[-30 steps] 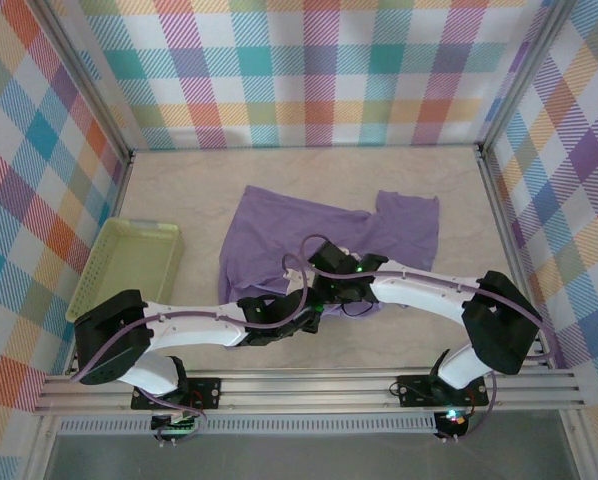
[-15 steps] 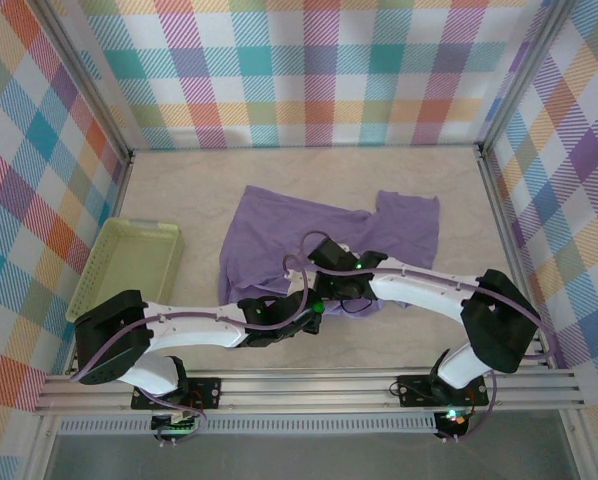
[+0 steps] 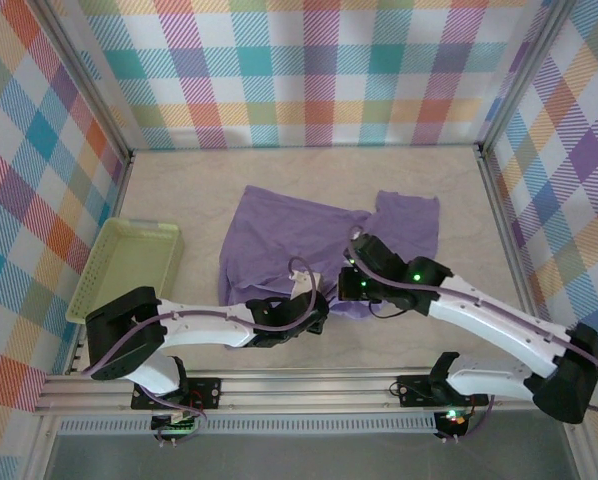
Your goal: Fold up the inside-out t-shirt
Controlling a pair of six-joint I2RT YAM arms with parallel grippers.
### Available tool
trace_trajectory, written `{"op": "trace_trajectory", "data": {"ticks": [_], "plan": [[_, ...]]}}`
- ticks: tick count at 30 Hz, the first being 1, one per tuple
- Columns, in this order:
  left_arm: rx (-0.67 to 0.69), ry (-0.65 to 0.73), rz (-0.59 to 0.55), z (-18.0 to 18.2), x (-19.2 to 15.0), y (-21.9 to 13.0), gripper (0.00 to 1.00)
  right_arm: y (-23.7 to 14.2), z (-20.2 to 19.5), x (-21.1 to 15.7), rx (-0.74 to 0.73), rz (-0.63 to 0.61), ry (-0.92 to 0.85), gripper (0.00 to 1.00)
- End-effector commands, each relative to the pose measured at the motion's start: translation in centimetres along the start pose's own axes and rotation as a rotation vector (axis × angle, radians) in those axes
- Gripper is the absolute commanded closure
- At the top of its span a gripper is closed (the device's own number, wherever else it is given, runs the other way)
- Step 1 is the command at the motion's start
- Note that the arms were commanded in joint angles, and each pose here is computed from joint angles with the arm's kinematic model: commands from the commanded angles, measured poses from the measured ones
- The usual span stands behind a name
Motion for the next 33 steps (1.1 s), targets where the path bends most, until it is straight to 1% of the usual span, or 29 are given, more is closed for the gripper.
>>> {"op": "trace_trajectory", "data": {"ticks": [1, 5, 10, 15, 20, 25, 30, 31, 33], "plan": [[0.052, 0.042, 0.011, 0.9, 0.1, 0.4, 1.0, -1.0, -2.4, -1.0, -0.026, 0.033, 0.055, 1.0], [0.021, 0.068, 0.002, 0.3, 0.8, -0.2, 1.0, -1.4, -4.3, -1.2, -0.031, 0.021, 0.107, 1.0], [-0.017, 0.177, -0.008, -1.8, 1.1, -1.2, 1.0, 0.1, -5.0, -0.6, 0.024, 0.041, 0.166, 1.0], [-0.059, 0.175, 0.002, -2.3, 0.8, -1.0, 0.94, 2.2, -3.9, 1.4, 0.046, 0.032, 0.149, 1.0], [-0.037, 0.154, 0.017, -1.7, 0.2, -0.3, 0.93, 4.6, -2.9, 4.2, 0.052, 0.031, 0.131, 0.99], [0.006, 0.09, 0.028, 0.0, -0.1, 0.6, 0.93, 6.7, -2.6, 5.6, 0.053, 0.06, 0.124, 0.93], [-0.016, 0.02, 0.047, 1.0, -0.5, 1.4, 0.93, 6.8, -2.3, 5.0, 0.103, 0.071, 0.109, 0.74], [-0.015, 0.018, 0.049, 1.0, -0.5, 1.5, 0.93, 6.7, -2.2, 4.6, 0.116, 0.076, 0.104, 0.72], [-0.015, 0.01, 0.051, 1.1, -0.6, 1.7, 0.93, 6.5, -2.5, 3.7, 0.13, 0.089, 0.103, 0.71]]}}
Point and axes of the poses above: each hand's point on the last joint's axis, 136 mm out from that joint toward the fingers, its own y axis out along the fingers, its own z axis along the line the jaws close on, x = y × z, the point moved 5 cm from there along -y, back along the fingers, and after that the axes turned 3 degrees about -y, right-handed, at the moved point
